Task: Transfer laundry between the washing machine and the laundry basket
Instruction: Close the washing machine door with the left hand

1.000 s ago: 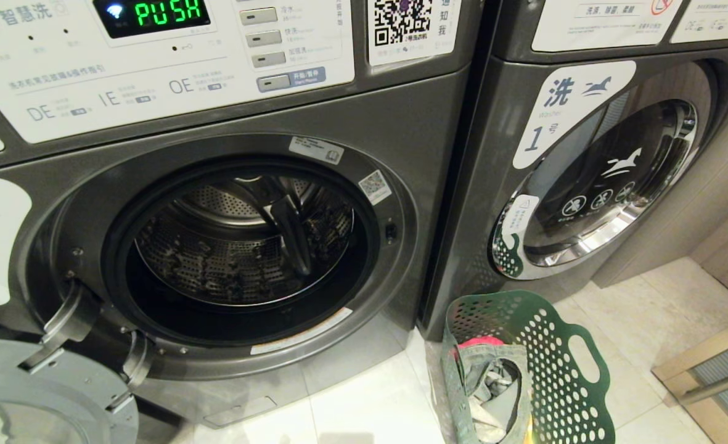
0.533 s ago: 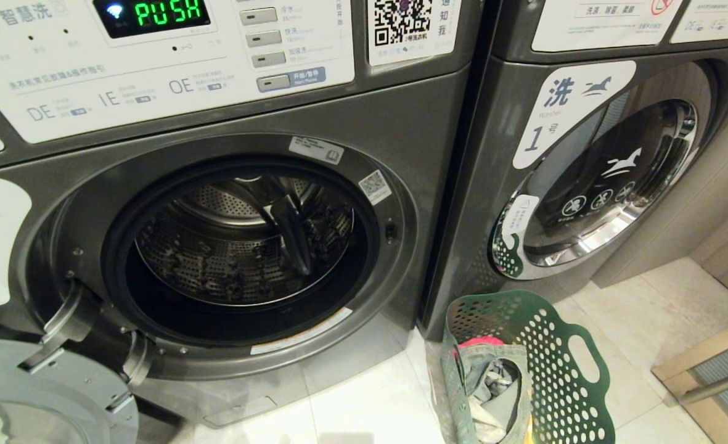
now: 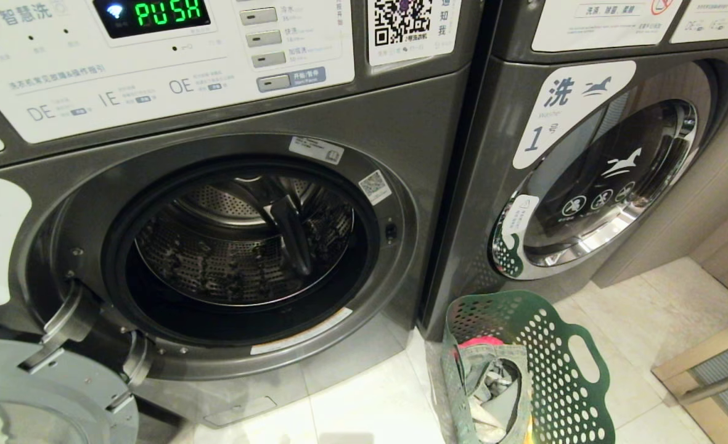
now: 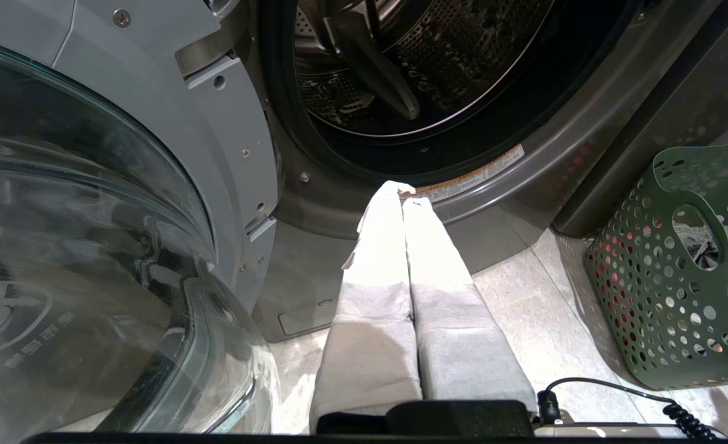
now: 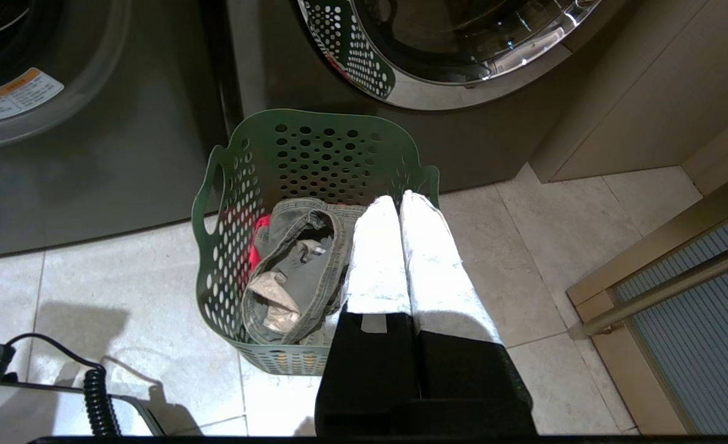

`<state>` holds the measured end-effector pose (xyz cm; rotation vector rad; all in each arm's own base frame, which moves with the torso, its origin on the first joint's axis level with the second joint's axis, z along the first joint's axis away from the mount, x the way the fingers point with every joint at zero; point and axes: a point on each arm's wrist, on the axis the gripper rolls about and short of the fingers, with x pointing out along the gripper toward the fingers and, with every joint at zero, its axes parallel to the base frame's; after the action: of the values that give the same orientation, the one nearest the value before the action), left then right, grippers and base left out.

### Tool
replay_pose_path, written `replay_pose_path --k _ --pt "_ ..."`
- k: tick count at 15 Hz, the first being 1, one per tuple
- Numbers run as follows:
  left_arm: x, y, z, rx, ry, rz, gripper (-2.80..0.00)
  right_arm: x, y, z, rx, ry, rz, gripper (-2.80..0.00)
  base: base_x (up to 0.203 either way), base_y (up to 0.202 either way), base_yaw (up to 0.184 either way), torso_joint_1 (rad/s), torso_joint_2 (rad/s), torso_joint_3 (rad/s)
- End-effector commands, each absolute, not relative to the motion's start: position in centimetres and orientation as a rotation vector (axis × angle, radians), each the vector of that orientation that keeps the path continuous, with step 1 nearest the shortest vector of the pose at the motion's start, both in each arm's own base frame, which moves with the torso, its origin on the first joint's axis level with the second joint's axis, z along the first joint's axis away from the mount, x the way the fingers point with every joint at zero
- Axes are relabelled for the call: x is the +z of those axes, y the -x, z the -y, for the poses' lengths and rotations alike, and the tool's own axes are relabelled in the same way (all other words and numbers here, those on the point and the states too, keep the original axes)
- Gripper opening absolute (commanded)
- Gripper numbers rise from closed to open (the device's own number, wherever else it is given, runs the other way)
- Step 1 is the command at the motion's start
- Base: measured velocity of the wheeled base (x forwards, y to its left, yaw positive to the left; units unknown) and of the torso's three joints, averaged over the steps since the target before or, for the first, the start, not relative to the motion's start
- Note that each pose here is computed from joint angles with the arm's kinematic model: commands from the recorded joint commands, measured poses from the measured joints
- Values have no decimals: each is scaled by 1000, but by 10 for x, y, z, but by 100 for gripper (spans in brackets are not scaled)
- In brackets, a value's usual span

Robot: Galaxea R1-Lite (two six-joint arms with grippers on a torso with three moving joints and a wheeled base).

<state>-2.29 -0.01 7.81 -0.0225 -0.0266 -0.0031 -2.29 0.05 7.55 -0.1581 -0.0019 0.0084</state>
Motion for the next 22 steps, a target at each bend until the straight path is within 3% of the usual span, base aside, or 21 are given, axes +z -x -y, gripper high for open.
replay_pose_path --k 1,18,22 --pt "75 22 0 -2 23 17 -280 75 23 -1 9 160 1 -280 0 0 0 0 0 0" --pt "75 22 0 -2 23 17 -280 75 23 0 5 138 -3 -280 0 0 0 0 0 0" --pt "75 22 0 -2 23 17 -280 75 23 0 5 138 -4 -280 0 0 0 -34 232 183"
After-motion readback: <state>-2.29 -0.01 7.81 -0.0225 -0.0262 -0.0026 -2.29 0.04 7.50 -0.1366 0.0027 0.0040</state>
